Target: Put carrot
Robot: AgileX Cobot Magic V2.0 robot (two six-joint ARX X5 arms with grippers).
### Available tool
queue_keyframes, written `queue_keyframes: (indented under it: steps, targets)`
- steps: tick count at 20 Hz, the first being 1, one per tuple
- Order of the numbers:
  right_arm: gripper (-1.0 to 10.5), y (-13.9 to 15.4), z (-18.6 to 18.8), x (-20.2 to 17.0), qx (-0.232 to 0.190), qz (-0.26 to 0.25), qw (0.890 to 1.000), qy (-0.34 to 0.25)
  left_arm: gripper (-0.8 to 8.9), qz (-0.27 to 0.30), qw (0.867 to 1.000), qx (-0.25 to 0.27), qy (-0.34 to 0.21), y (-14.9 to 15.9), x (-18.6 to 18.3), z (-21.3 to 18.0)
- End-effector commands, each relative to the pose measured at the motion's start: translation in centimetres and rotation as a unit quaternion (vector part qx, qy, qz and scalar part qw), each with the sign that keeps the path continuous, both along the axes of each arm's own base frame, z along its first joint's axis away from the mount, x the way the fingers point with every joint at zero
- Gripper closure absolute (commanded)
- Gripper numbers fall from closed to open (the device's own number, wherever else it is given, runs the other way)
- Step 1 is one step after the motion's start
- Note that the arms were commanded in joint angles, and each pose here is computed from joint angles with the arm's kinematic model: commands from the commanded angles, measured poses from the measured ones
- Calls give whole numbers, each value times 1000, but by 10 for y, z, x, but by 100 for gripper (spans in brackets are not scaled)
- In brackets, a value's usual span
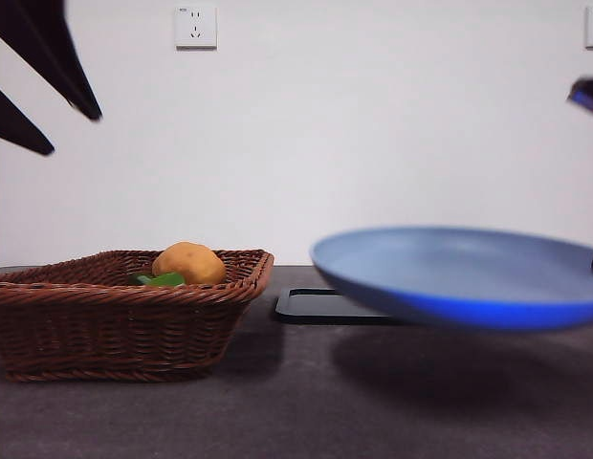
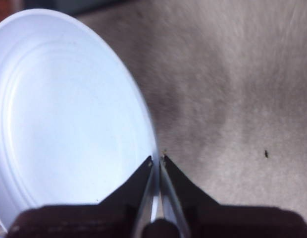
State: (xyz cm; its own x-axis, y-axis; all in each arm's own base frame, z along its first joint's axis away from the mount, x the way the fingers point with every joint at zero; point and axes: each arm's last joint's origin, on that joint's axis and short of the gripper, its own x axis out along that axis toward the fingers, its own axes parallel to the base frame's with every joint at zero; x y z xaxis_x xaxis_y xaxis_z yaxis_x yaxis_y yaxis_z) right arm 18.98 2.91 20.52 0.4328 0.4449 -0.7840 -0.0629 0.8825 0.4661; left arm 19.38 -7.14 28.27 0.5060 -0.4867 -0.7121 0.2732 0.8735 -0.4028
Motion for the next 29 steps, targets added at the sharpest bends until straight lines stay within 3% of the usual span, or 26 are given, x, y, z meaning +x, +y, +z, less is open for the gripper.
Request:
queue_keyframes:
  steps: [1, 7, 11, 18, 21, 24, 29]
  targets:
    - [943, 0, 14, -5, 5, -2, 1000, -31, 542, 12, 998, 44, 37, -16, 23, 0]
    - [943, -2, 30, -20, 9, -2, 997, -74, 542, -1, 987, 96, 132, -57, 79, -31]
    - [943, -2, 31, -21, 9, -1, 997, -79, 542, -2, 975, 120, 188, -69, 93, -65]
    - [943, -2, 31, -21, 9, 0, 997, -80, 544, 9, 968, 149, 199, -72, 103, -87]
    - [943, -2, 31, -21, 9, 0, 997, -80, 649, -6, 969, 155, 195, -72, 103, -87]
    - [943, -2, 31, -21, 9, 0, 997, -80, 676, -15, 968, 159, 191, -72, 103, -87]
    - [943, -2, 31, -20, 10, -2, 997, -80, 676, -13, 981, 134, 139, -65, 90, -50]
